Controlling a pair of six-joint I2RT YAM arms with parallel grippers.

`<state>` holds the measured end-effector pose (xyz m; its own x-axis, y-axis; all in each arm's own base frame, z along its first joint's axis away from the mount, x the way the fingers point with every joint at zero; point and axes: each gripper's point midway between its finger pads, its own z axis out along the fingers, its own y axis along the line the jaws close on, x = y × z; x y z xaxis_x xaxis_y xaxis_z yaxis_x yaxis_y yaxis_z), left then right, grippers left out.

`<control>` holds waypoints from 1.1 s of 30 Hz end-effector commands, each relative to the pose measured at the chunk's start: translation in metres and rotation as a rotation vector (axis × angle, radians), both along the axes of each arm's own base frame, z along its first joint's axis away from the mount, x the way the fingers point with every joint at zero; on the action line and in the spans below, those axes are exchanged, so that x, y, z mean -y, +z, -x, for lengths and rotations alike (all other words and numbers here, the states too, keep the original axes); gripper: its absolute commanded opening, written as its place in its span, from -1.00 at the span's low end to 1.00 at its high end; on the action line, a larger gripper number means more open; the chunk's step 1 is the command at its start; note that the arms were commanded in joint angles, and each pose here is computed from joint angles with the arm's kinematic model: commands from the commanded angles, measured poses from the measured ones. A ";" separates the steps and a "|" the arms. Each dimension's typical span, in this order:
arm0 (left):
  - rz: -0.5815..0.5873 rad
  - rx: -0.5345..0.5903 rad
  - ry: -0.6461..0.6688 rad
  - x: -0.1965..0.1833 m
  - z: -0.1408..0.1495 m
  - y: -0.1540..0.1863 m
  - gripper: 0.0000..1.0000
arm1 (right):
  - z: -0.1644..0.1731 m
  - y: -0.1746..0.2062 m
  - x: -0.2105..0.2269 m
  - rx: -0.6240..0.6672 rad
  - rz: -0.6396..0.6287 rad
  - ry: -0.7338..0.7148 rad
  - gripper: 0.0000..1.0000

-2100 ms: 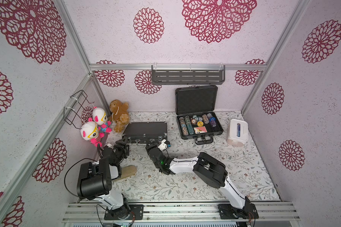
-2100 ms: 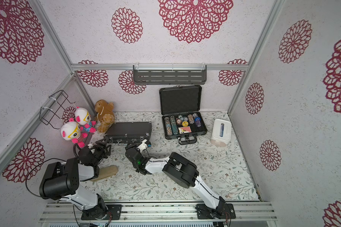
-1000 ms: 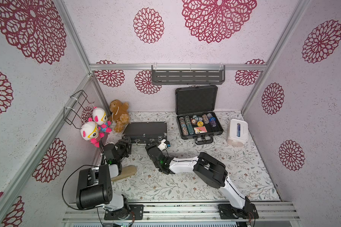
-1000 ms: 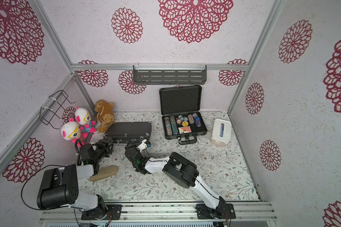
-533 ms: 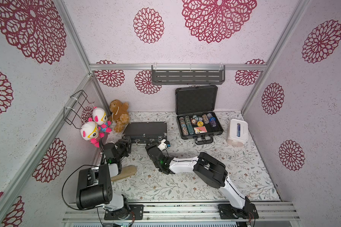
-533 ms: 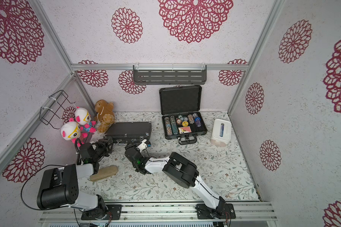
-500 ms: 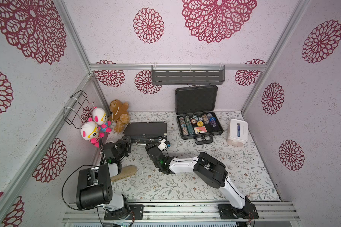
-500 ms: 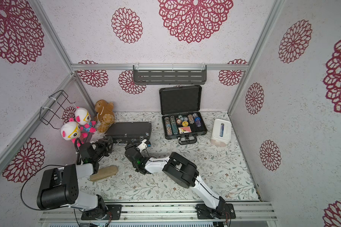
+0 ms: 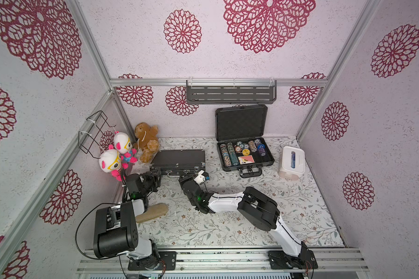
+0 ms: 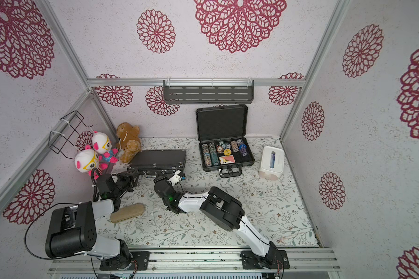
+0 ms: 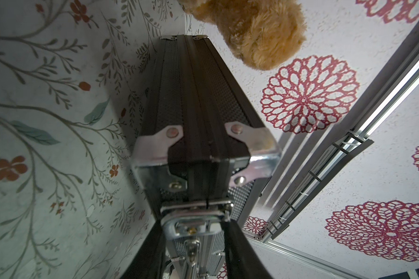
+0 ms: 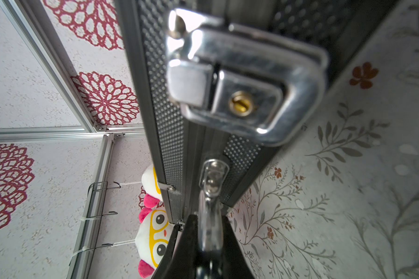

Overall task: Open the poker set cases
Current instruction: Open the fastener on the poker set case.

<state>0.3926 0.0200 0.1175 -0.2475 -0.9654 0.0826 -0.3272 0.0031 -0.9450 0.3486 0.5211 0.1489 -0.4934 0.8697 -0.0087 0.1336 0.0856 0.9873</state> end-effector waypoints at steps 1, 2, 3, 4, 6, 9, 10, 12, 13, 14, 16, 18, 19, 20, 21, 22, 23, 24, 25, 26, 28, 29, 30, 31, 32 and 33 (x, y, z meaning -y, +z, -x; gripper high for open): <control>-0.039 0.020 0.009 -0.005 -0.004 0.016 -0.30 | 0.018 0.118 -0.012 0.220 -0.108 0.065 -1.00; -0.051 0.019 0.011 -0.006 -0.003 0.018 -0.31 | 0.019 0.117 -0.012 0.218 -0.106 0.065 -1.00; -0.064 0.019 0.011 -0.006 -0.002 0.022 -0.31 | 0.018 0.115 -0.011 0.216 -0.103 0.063 -1.00; -0.078 0.019 0.011 -0.007 -0.001 0.026 -0.31 | 0.018 0.115 -0.011 0.215 -0.101 0.063 -1.00; -0.121 0.014 0.005 -0.008 0.001 0.036 -0.31 | 0.018 0.112 -0.011 0.213 -0.095 0.061 -1.00; -0.172 0.005 0.007 -0.009 0.004 0.048 -0.31 | 0.017 0.108 -0.012 0.206 -0.090 0.061 -1.00; -0.181 0.006 0.007 -0.009 0.006 0.051 -0.31 | 0.017 0.108 -0.012 0.206 -0.091 0.062 -1.00; -0.197 0.004 0.010 -0.010 0.008 0.055 -0.31 | 0.017 0.106 -0.013 0.204 -0.089 0.063 -1.00; -0.202 0.006 0.010 -0.010 0.009 0.057 -0.31 | 0.017 0.106 -0.013 0.204 -0.088 0.062 -1.00; -0.209 0.006 0.012 -0.010 0.010 0.059 -0.30 | 0.017 0.105 -0.013 0.202 -0.088 0.062 -1.00; -0.222 0.005 0.012 -0.010 0.012 0.061 -0.30 | 0.017 0.104 -0.013 0.199 -0.090 0.064 -1.00; -0.237 0.007 0.015 -0.011 0.014 0.065 -0.29 | 0.018 0.102 -0.014 0.195 -0.089 0.065 -1.00; -0.242 0.007 0.016 -0.011 0.014 0.066 -0.28 | 0.018 0.100 -0.014 0.191 -0.089 0.065 -1.00; -0.250 0.006 0.018 -0.012 0.015 0.067 -0.28 | 0.017 0.100 -0.013 0.188 -0.091 0.065 -1.00; -0.258 0.009 0.019 -0.012 0.016 0.070 -0.27 | 0.018 0.098 -0.014 0.185 -0.093 0.068 -1.00; -0.271 0.010 0.022 -0.013 0.017 0.073 -0.26 | 0.018 0.097 -0.013 0.184 -0.094 0.067 -1.00; -0.291 0.012 0.024 -0.014 0.018 0.075 -0.24 | 0.018 0.096 -0.013 0.181 -0.095 0.067 -1.00; -0.313 0.013 0.025 -0.016 0.018 0.078 -0.22 | 0.018 0.095 -0.012 0.180 -0.092 0.065 -1.00; -0.338 0.010 0.021 -0.016 0.019 0.080 -0.20 | 0.018 0.092 -0.011 0.177 -0.088 0.062 -1.00; -0.363 0.003 0.013 -0.017 0.021 0.080 -0.17 | 0.018 0.089 -0.010 0.173 -0.083 0.060 -1.00; -0.415 -0.013 -0.022 -0.015 0.023 0.080 -0.13 | 0.018 0.079 -0.008 0.160 -0.070 0.050 -1.00; -0.448 -0.028 -0.044 -0.014 0.025 0.079 -0.13 | 0.018 0.071 -0.006 0.145 -0.064 0.045 -1.00; -0.480 -0.042 -0.069 -0.012 0.026 0.077 -0.13 | 0.017 0.063 -0.005 0.127 -0.064 0.038 -1.00; -0.517 -0.068 -0.099 -0.010 0.029 0.072 -0.13 | 0.016 0.053 -0.004 0.111 -0.063 0.035 -1.00; -0.542 -0.089 -0.123 -0.008 0.032 0.069 -0.12 | 0.016 0.046 -0.002 0.102 -0.060 0.031 -1.00; -0.559 -0.111 -0.145 -0.006 0.035 0.063 -0.12 | 0.015 0.040 -0.001 0.095 -0.051 0.026 -1.00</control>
